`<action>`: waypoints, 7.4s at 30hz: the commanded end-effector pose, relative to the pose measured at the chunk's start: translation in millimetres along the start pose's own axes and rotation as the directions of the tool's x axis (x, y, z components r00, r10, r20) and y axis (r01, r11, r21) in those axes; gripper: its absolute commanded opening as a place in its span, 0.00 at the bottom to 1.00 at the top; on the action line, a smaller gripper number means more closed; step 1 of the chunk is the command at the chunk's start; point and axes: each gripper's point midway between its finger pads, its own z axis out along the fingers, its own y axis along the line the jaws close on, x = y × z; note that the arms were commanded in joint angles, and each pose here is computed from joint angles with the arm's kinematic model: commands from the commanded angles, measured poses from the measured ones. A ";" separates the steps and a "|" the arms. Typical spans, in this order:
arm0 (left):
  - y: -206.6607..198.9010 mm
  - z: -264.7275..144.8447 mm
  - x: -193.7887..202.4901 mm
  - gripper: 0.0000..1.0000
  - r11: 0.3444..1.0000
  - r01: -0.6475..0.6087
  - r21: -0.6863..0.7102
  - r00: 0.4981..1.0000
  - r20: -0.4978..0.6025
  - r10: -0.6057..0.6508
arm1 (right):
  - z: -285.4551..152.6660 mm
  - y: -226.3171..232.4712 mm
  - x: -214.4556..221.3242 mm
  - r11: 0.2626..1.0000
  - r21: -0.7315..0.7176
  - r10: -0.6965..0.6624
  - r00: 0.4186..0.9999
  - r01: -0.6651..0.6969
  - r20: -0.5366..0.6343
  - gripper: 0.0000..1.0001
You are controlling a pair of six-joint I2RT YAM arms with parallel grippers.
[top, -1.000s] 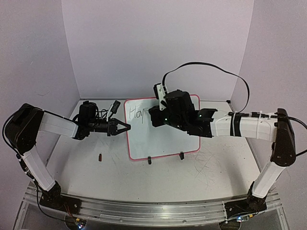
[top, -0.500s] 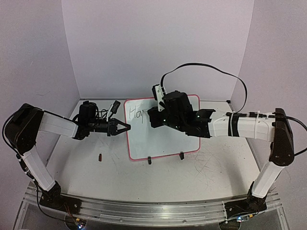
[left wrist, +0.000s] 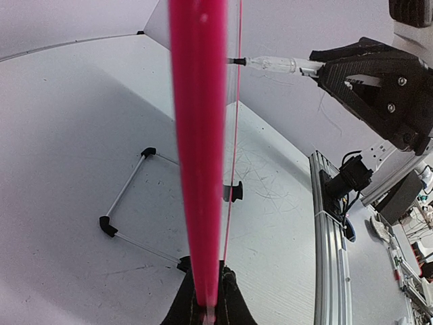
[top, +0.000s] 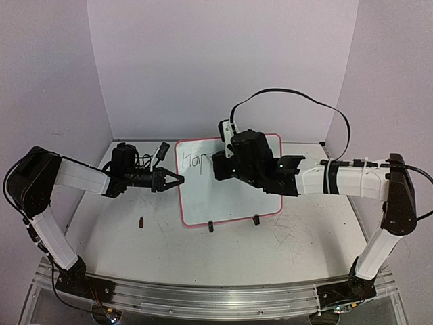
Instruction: Write a sentence on the whiteboard
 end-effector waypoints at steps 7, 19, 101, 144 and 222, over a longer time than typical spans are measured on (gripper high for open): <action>-1.2 0.2 -5.1 0.00 0.999 -0.043 -0.020 0.999 0.007 0.043 | -14.4 -14.3 -7.1 0.999 0.041 0.031 0.999 -0.032 0.022 0.00; -2.5 -0.4 -5.5 0.00 0.999 -0.044 -0.020 0.999 0.008 0.044 | -5.8 -2.6 5.3 0.999 -0.007 0.039 0.999 -0.039 -0.017 0.00; -3.8 -1.8 -6.3 0.00 0.998 -0.051 -0.024 0.999 0.008 0.051 | -6.5 -12.3 -12.9 0.999 0.031 0.033 0.999 -0.033 0.022 0.00; -3.0 -0.9 -6.0 0.00 0.998 -0.052 -0.023 0.999 0.006 0.052 | -19.5 -2.3 31.7 0.998 -0.006 0.062 0.995 -0.063 -0.081 0.00; -3.6 0.0 -10.0 0.00 0.998 -0.054 -0.017 0.999 0.010 0.054 | -18.7 -24.5 7.6 0.996 0.058 0.071 0.997 -0.070 -0.023 0.00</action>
